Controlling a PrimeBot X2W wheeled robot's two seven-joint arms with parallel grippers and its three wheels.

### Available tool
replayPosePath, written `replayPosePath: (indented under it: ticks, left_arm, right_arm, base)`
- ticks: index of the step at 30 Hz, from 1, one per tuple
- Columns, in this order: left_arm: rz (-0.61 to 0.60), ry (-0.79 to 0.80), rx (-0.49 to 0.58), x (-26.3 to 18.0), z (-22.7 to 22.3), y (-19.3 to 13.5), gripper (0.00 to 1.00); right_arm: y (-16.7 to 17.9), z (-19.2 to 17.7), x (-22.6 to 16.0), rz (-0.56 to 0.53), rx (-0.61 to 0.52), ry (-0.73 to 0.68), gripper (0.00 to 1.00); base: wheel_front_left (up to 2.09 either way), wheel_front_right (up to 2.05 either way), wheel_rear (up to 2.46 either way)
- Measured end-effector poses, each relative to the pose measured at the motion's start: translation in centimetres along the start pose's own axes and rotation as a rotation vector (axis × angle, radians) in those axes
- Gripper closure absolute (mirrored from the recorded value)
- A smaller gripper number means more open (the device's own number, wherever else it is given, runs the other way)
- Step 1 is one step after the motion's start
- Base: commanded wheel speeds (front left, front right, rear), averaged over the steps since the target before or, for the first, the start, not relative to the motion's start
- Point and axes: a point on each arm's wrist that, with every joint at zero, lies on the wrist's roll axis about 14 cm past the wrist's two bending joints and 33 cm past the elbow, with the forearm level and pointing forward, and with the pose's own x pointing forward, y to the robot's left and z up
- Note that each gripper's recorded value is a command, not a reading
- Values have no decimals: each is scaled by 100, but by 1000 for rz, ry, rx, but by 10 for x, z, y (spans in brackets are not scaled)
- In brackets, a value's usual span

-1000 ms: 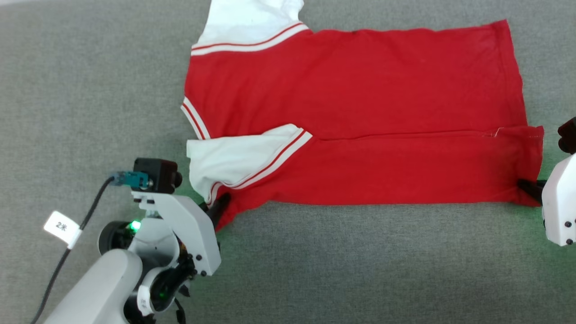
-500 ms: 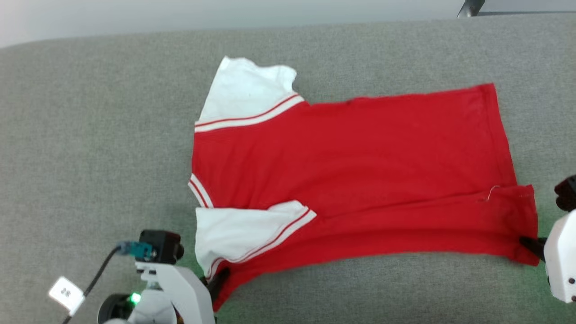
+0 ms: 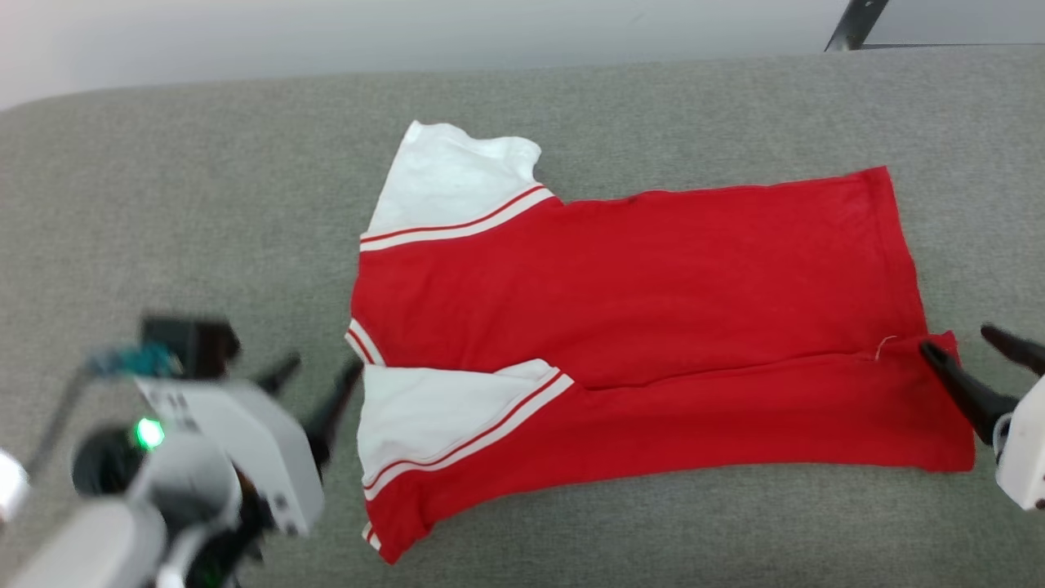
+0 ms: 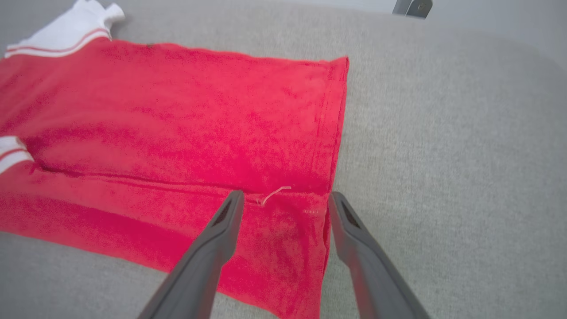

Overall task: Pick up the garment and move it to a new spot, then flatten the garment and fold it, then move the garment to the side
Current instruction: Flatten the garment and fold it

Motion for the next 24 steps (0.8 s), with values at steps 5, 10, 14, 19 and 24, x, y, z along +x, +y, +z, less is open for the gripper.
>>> replayPosePath:
  ticks: [5,10,14,19,24]
  left_arm:
    - [-50,-70,82,18,55,-3,0]
    - [-89,-115,155,55,115,-6,0]
    - [-48,-146,193,92,156,6,0]
    - [-14,-56,248,145,162,19,0]
    - [-4,180,244,195,117,33,0]
  right_arm:
    - [14,26,-5,15,-22,-115,0]
    - [26,28,2,47,-30,-129,0]
    - [31,33,9,62,-34,-148,0]
    - [24,30,18,46,-18,-154,0]
    - [9,13,22,6,-3,-116,0]
  base:
    - [0,0,0]
    - [0,0,0]
    - [0,0,0]
    - [0,0,0]
    - [0,0,0]
